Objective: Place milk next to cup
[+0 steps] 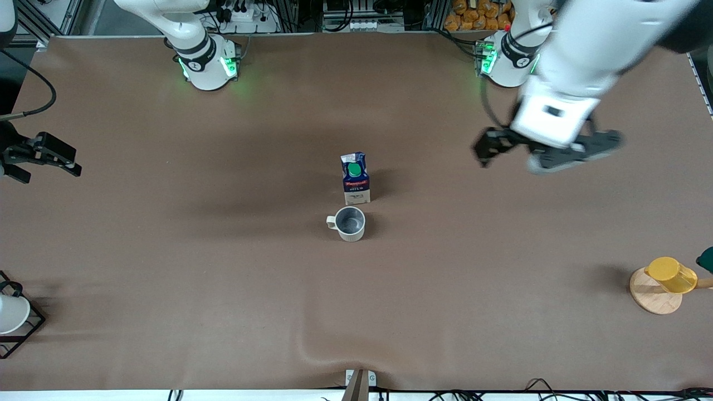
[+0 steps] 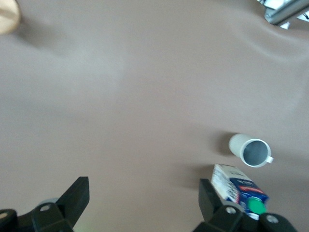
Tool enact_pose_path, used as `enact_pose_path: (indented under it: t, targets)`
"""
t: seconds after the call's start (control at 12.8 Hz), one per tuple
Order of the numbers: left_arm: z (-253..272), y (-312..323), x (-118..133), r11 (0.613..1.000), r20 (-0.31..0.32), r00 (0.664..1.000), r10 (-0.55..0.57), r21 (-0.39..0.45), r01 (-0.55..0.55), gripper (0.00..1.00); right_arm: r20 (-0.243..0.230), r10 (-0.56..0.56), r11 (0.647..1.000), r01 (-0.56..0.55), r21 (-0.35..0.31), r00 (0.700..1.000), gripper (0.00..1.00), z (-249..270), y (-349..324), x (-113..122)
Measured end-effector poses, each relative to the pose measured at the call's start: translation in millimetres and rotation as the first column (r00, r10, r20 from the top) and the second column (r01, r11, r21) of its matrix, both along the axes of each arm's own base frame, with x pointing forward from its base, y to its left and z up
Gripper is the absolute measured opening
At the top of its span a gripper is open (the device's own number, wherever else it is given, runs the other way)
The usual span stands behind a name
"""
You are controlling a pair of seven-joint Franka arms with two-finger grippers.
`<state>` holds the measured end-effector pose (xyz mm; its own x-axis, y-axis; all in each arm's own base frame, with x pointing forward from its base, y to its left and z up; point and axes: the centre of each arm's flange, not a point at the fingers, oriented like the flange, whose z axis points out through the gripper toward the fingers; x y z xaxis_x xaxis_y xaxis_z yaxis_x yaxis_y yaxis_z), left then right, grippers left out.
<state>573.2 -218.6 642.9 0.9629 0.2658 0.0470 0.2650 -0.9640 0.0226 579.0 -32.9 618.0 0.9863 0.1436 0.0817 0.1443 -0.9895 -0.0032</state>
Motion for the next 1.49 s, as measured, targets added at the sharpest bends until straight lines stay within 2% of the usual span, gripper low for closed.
enact_pose_path:
  t: [0.31,0.78,1.17,1.49]
  targets:
    - [12.2,89.1,19.0,1.0,0.018,1.0,-0.015,0.01,0.015,1.0,-0.004,0.006,1.0,-0.006,-0.007,1.0,1.0,-1.2,-0.5,-1.4]
    - [12.6,133.5,20.8,1.0,-0.005,1.0,0.017,0.017,-0.017,1.0,-0.004,0.007,1.0,-0.007,-0.005,1.0,1.0,-3.6,-0.6,-8.5]
    - [11.4,138.8,7.8,0.999,-0.026,1.0,-0.016,0.027,0.017,1.0,-0.006,0.007,1.0,-0.007,-0.005,1.0,1.0,-4.3,-0.6,-9.7]
    - [5.9,180.8,-15.9,0.992,-0.064,0.99,-0.124,-0.045,0.121,1.0,-0.008,0.009,1.0,-0.009,-0.005,1.0,1.0,-5.4,0.5,-9.9]
